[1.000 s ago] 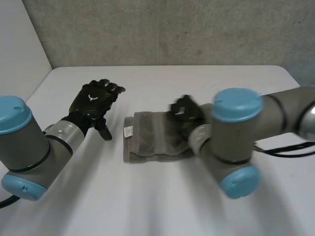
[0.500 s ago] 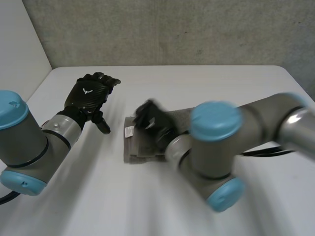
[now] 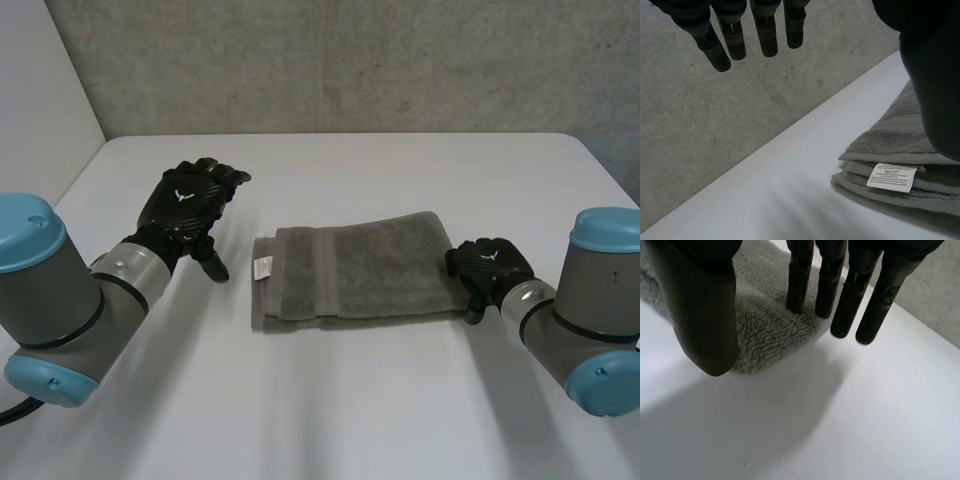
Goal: Fold the towel.
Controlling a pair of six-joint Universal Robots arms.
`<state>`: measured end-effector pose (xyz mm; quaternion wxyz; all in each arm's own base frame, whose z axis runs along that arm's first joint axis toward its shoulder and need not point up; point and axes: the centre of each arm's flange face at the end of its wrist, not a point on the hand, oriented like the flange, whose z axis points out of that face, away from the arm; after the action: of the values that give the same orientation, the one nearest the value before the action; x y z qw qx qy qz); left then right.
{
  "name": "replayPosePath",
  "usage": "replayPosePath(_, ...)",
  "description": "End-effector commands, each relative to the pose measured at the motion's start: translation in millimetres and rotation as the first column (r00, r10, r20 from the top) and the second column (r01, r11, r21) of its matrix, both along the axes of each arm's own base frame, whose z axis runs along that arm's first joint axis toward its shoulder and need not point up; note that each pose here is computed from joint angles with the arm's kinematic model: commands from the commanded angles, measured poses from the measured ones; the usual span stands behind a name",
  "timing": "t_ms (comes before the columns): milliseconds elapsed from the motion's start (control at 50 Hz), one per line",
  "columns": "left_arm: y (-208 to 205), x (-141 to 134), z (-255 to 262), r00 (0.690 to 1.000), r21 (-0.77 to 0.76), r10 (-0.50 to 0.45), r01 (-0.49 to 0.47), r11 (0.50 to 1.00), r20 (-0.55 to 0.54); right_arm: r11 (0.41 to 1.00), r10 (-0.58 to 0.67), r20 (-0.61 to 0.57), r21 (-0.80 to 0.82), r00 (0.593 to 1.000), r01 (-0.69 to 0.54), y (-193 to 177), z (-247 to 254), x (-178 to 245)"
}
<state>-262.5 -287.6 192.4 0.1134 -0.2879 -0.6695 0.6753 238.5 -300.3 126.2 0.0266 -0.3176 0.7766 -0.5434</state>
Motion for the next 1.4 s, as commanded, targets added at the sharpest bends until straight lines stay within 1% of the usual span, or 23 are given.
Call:
replayPosePath(20,0.5,-0.4,0.0,1.000,0.001,-0.001,0.001,1.000,-0.001,1.000,-0.008,-0.005,-0.005,1.000,0.008,-6.1,-6.1,-3.7)
replayPosePath(320,0.7,-0.4,-1.0,1.000,0.004,-0.001,0.001,1.000,0.000,0.999,0.005,0.029,-0.044,1.000,-0.004,-9.6,-5.6,-1.2)
replayPosePath(480,-2.5,0.3,5.2,1.000,-0.016,0.003,-0.003,1.000,-0.007,0.985,0.035,0.053,-0.172,0.998,-0.025,-21.0,34.2,10.8)
replayPosePath(520,-3.5,0.1,8.0,1.000,-0.025,0.004,-0.005,1.000,-0.010,0.964,0.135,0.081,-0.243,0.988,-0.111,-5.7,59.5,44.7)
replayPosePath(540,-4.7,0.2,11.4,1.000,-0.034,0.006,-0.006,0.999,-0.015,0.963,0.135,0.082,-0.244,0.987,-0.112,-5.6,59.6,44.9)
replayPosePath(580,-5.6,1.1,15.0,1.000,-0.043,0.009,-0.010,0.999,-0.020,0.921,0.290,0.096,-0.298,0.952,-0.250,24.2,75.0,93.9)
replayPosePath(600,-6.1,1.5,17.8,0.999,-0.047,0.010,-0.012,0.999,-0.031,0.921,0.291,0.096,-0.298,0.952,-0.251,24.4,75.1,94.2)
replayPosePath(640,-7.6,2.2,20.6,0.999,-0.048,0.013,-0.016,0.999,-0.044,0.865,0.444,0.097,-0.306,0.891,-0.398,53.6,68.0,137.8)
replayPosePath(660,-8.7,2.4,21.9,0.998,-0.044,0.015,-0.018,0.999,-0.058,0.865,0.445,0.097,-0.306,0.890,-0.398,53.8,67.9,138.0)
replayPosePath(680,-8.7,2.4,21.9,0.998,-0.044,0.015,-0.018,0.999,-0.058,0.836,0.503,0.094,-0.304,0.859,-0.457,66.5,62.1,155.2)
replayPosePath(700,-10.1,2.5,23.6,0.997,-0.040,0.017,-0.020,0.999,-0.074,0.836,0.504,0.094,-0.304,0.859,-0.457,66.6,62.1,155.4)
replayPosePath(740,-11.0,2.8,24.5,0.996,-0.035,0.018,-0.022,0.999,-0.088,0.797,0.583,0.089,-0.254,0.808,-0.547,91.0,41.6,182.6)
replayPosePath(760,-12.1,3.8,25.0,0.995,-0.029,0.023,-0.026,0.999,-0.100,0.797,0.583,0.088,-0.254,0.808,-0.548,91.1,41.4,182.7)
replayPosePath(800,-12.8,4.1,24.9,0.994,-0.024,0.025,-0.028,0.999,-0.108,0.781,0.618,0.060,-0.161,0.784,-0.603,108.7,14.8,193.1)
replayPosePath(880,-12.5,3.5,22.2,0.994,-0.014,0.023,-0.025,1.000,-0.109,0.777,0.624,0.017,-0.113,0.781,-0.619,112.3,5.9,190.0)
replayPosePath(980,-14.5,1.5,18.6,0.994,-0.009,0.019,-0.020,1.000,-0.106,0.804,0.586,0.018,-0.137,0.810,-0.578,99.5,28.7,177.7)
replayPosePath(1020,-16.5,-0.2,19.2,0.994,-0.013,0.017,-0.019,1.000,-0.107,0.829,0.546,0.041,-0.170,0.837,-0.532,89.4,51.7,161.7)
replayPosePath(1040,-18.9,-2.1,17.7,0.994,-0.010,0.016,-0.017,1.000,-0.109,0.830,0.545,0.041,-0.170,0.837,-0.532,89.3,51.8,161.7)
replayPosePath(1080,-20.1,-6.0,16.7,0.994,-0.011,0.008,-0.010,1.000,-0.111,0.856,0.503,0.090,-0.187,0.860,-0.481,82.2,65.5,148.5)
replayPosePath(1100,-21.4,-8.3,14.9,0.994,-0.007,0.004,-0.005,1.000,-0.111,0.856,0.503,0.090,-0.187,0.860,-0.481,82.2,65.6,148.4)
replayPosePath(1180,-20.2,-17.8,5.4,0.993,0.022,-0.015,0.018,1.000,-0.115,0.899,0.436,0.208,-0.146,0.876,-0.413,74.3,73.9,135.5)
replayPosePath(1280,-13.5,-29.8,-14.2,0.992,0.090,-0.024,0.035,0.995,-0.126,0.925,0.380,0.279,-0.105,0.882,-0.365,61.0,71.4,129.9)
replayPosePath(1400,4.1,-34.6,-51.5,0.998,0.222,-0.010,0.022,0.975,-0.057,0.934,0.355,0.273,-0.056,0.894,-0.354,44.3,42.7,138.4)
